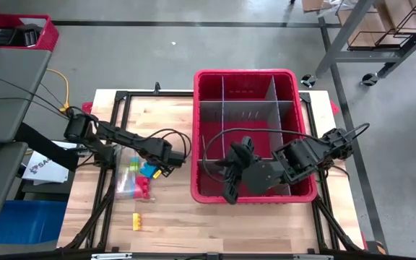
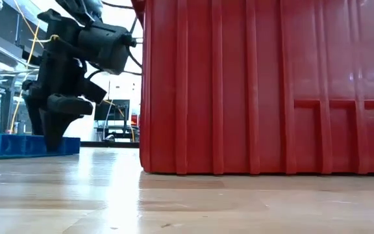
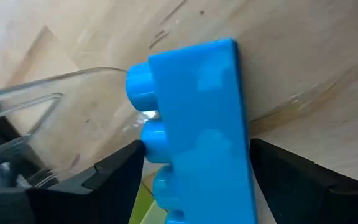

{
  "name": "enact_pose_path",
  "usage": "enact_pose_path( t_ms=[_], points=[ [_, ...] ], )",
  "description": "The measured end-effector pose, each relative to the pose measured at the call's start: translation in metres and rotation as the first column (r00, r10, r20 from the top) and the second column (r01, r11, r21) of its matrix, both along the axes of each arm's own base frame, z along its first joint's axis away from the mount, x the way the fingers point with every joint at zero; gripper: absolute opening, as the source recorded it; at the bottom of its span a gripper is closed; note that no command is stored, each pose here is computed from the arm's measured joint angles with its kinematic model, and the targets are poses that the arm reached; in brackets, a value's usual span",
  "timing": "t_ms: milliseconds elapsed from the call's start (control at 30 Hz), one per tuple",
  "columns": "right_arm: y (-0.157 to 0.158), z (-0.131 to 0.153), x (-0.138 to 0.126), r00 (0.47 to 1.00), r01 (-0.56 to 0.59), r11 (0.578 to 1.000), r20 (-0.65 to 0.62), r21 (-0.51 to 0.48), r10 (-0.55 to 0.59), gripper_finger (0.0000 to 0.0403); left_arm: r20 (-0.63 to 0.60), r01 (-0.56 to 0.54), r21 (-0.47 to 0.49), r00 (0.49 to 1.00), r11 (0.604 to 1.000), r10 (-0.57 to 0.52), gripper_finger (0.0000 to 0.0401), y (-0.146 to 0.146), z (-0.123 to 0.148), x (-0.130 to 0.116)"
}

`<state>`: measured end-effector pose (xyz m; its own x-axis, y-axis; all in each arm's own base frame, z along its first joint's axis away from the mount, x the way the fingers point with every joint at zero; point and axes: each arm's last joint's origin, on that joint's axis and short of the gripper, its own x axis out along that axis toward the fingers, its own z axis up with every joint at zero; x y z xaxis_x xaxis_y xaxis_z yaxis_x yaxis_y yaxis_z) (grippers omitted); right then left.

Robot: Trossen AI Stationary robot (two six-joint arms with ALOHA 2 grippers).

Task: Sort Items/Unsort Items

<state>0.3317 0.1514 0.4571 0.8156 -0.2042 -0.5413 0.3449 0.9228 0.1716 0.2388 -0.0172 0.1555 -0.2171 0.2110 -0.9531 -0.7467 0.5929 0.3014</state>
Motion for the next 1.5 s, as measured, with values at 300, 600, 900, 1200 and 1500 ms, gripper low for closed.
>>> enact_pose_path(
  t_ms=[300,600,900,1200,1500],
  points=[
    [0.000,-0.001,-0.001,1.000,0.000,1.000,-0.009,0.000,0.000,0.0094,0.040,-0.004,-0.020,0.999,1.000,0.005,0.0284,0.001,-0.014,-0.006],
    [0.001,-0.001,-0.001,0.999,-0.031,0.999,-0.023,0.023,0.031,0.0094,0.044,0.131,0.050,0.990,0.990,-0.133,0.0093,0.000,-0.002,0.003],
    [0.008,0.002,-0.006,0.999,-0.055,0.998,-0.002,0.036,0.055,0.0094,0.147,0.238,0.126,0.956,0.963,-0.256,0.0006,-0.002,0.038,0.031],
    [0.016,0.012,-0.018,0.995,-0.087,0.995,0.045,0.049,0.085,0.0094,0.292,0.249,0.357,0.886,0.900,-0.361,0.0003,0.004,0.133,0.034],
    [0.020,0.032,-0.041,0.988,-0.075,0.996,0.136,0.048,0.068,0.0094,0.534,0.020,0.593,0.739,0.805,-0.412,0.0002,0.038,0.241,0.027]
  ],
)
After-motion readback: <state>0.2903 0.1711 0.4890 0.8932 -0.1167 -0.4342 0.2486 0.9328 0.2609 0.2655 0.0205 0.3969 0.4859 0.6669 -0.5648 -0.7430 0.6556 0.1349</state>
